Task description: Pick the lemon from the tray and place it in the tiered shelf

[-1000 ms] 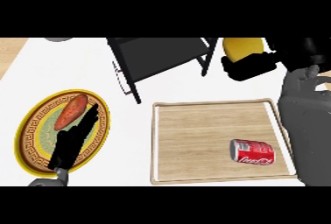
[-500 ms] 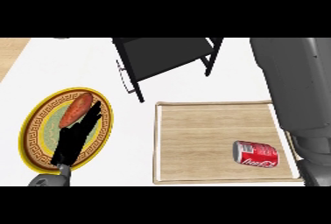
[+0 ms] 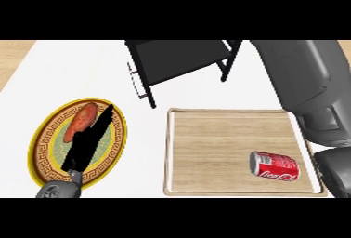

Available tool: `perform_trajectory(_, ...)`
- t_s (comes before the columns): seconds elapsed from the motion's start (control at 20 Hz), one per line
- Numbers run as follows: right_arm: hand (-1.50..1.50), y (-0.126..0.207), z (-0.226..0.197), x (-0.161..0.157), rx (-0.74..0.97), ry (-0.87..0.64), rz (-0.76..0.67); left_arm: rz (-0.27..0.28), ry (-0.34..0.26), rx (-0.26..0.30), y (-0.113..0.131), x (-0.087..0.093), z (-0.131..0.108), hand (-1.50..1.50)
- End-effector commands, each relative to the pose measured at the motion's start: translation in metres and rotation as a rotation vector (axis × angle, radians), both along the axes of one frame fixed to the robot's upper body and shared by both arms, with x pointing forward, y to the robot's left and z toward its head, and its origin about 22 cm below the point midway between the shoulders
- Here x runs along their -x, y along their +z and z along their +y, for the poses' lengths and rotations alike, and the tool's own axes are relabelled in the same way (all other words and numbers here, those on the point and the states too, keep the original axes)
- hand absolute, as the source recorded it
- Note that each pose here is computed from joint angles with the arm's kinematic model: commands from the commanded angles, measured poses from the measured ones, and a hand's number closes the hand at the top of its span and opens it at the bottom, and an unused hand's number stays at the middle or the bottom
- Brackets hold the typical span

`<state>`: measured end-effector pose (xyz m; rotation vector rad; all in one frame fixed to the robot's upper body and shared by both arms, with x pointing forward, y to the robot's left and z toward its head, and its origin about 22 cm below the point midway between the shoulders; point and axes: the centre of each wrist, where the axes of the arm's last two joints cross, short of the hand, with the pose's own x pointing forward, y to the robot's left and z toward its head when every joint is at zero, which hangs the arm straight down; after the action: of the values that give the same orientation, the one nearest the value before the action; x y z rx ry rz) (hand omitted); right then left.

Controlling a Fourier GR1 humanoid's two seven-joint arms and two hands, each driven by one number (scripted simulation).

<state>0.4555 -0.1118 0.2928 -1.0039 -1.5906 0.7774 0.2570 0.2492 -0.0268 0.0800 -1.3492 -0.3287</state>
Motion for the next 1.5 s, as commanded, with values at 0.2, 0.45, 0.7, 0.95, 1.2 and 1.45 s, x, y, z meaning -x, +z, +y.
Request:
perform_trajectory(0.2,1.50,-0.051,0.020,-0.015,0.043,0.020,0.109,0.012,-0.020,-0.001,0.003,-0.003,0.003,0.00)
perform_trajectory(0.45,1.50,-0.053,0.015,-0.017,-0.191,0.094,0.196,-0.002,-0.054,-0.004,-0.002,0.002,-0.003,0.00)
perform_trajectory(0.7,-1.50,-0.070,0.004,-0.021,-0.653,0.093,0.356,-0.017,-0.035,0.005,0.002,-0.002,-0.011,0.00)
perform_trajectory(0.95,-1.50,-0.065,0.022,-0.018,-0.877,0.127,0.254,-0.014,-0.051,0.000,0.008,-0.010,-0.014,0.00)
perform_trajectory(1.2,-1.50,-0.060,-0.017,-0.025,-0.978,0.065,0.014,-0.012,-0.027,-0.028,-0.003,-0.005,-0.013,0.00)
perform_trajectory(1.45,-1.50,-0.036,-0.056,-0.027,-1.048,-0.112,-0.174,-0.004,-0.021,0.004,-0.003,0.006,-0.001,0.00)
